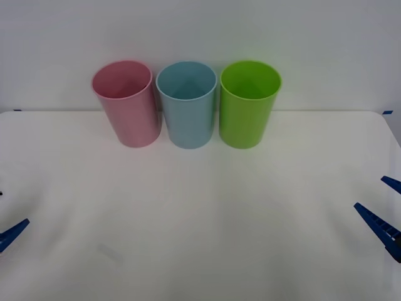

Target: Grasp the object on the table and drop it into the matching bin: aluminum can to the light blue bin, PET bottle to the pink bin.

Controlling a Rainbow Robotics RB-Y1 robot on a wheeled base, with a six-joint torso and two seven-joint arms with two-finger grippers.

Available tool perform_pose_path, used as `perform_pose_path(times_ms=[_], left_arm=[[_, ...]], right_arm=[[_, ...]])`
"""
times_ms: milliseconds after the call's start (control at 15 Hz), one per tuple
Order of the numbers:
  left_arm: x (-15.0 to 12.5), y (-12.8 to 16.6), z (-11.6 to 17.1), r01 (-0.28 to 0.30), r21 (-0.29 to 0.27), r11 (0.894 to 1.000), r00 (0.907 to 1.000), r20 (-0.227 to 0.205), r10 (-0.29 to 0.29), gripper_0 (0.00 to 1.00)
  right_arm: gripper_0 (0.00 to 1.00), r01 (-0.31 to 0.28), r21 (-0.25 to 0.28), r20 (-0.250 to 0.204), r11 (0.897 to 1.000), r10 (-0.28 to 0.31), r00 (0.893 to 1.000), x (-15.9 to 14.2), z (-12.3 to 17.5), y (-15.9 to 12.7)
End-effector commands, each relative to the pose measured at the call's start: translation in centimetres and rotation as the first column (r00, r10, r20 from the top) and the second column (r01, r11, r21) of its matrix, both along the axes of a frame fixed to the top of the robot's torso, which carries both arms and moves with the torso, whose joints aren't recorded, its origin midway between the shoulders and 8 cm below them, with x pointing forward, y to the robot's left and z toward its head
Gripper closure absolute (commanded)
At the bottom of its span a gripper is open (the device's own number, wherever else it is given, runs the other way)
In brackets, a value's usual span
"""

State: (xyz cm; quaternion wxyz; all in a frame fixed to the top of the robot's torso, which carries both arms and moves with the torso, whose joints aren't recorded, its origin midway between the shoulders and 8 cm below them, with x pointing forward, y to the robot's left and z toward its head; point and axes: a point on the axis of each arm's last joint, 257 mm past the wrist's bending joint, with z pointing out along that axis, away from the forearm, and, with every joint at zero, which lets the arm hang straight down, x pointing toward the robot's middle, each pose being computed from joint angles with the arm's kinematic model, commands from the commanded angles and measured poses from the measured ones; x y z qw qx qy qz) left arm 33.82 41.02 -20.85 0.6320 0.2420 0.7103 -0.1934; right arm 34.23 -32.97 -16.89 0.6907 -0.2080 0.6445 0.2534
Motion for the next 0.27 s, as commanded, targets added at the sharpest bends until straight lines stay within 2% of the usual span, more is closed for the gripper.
perform_pose_path(times_ms=[67,267], left_arm=[[0.08,-0.32,-0.46,0.004,-0.001,1.000,0.9999,-0.013,-0.004,0.00],[0.08,-0.32,-0.46,0.004,-0.001,1.000,0.9999,-0.013,-0.004,0.00]], right_arm=[[0.00,0.000,0.000,0.000,1.000,0.000,1.000,0.00,0.00,0.00],[0.00,0.000,0.000,0.000,1.000,0.000,1.000,0.00,0.00,0.00]])
